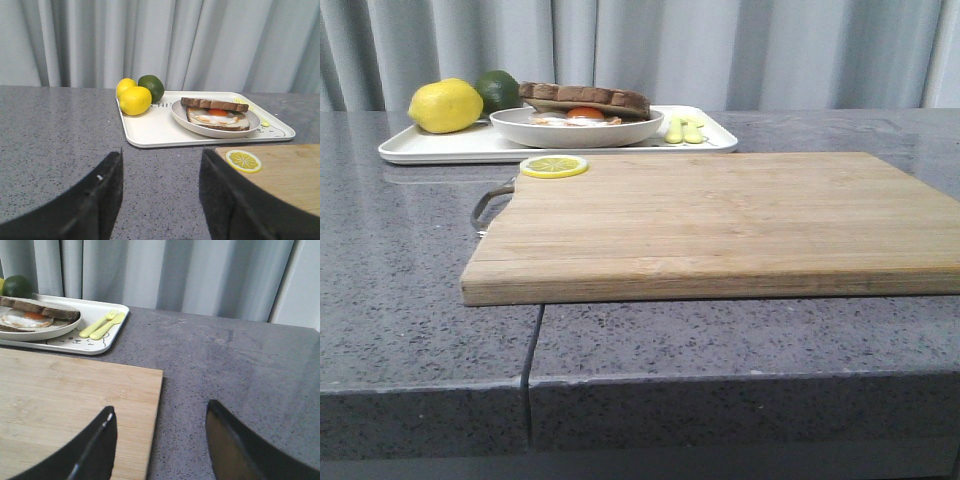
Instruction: Place bread and move sandwich to tray
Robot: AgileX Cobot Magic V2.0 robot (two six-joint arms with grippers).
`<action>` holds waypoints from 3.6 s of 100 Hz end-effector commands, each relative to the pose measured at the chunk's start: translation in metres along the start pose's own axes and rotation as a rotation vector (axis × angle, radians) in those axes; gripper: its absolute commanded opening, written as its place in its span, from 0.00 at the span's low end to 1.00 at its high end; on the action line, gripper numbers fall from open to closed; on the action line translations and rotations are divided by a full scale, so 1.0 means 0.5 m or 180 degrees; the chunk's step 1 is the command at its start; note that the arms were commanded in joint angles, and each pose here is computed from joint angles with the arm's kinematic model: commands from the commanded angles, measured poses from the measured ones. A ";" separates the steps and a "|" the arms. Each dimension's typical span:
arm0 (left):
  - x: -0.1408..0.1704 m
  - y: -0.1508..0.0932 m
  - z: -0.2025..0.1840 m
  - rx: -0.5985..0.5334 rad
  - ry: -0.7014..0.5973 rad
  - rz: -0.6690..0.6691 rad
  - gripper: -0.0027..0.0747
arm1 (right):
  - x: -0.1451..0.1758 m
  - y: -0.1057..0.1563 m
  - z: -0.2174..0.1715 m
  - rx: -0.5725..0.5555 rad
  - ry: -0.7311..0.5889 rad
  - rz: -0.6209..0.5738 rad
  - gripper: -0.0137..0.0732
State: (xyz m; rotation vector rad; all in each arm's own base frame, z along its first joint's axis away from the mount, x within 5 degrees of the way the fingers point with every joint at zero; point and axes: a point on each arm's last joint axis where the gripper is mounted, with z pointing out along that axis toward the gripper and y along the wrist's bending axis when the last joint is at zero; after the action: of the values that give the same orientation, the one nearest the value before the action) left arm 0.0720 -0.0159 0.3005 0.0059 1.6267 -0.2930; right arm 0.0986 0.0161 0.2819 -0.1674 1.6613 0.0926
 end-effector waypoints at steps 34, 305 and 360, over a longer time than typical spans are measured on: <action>-0.029 -0.002 -0.002 -0.0007 -0.0268 -0.0039 0.01 | -0.030 0.000 -0.003 -0.0002 -0.0306 -0.0013 0.08; 0.199 0.060 -0.031 -0.0516 -0.0143 0.0663 0.01 | 0.025 0.002 -0.016 -0.0008 -0.0316 -0.0072 0.08; 0.199 0.060 -0.031 -0.0516 -0.0143 0.0663 0.01 | 0.162 0.006 -0.072 0.0029 -0.0556 -0.0068 0.08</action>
State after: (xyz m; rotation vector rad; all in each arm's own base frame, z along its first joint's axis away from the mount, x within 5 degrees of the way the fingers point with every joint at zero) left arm 0.0557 -0.0006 0.1944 0.0575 1.6781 0.0181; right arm 0.0567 0.0092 0.1988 -0.1624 1.5561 0.0929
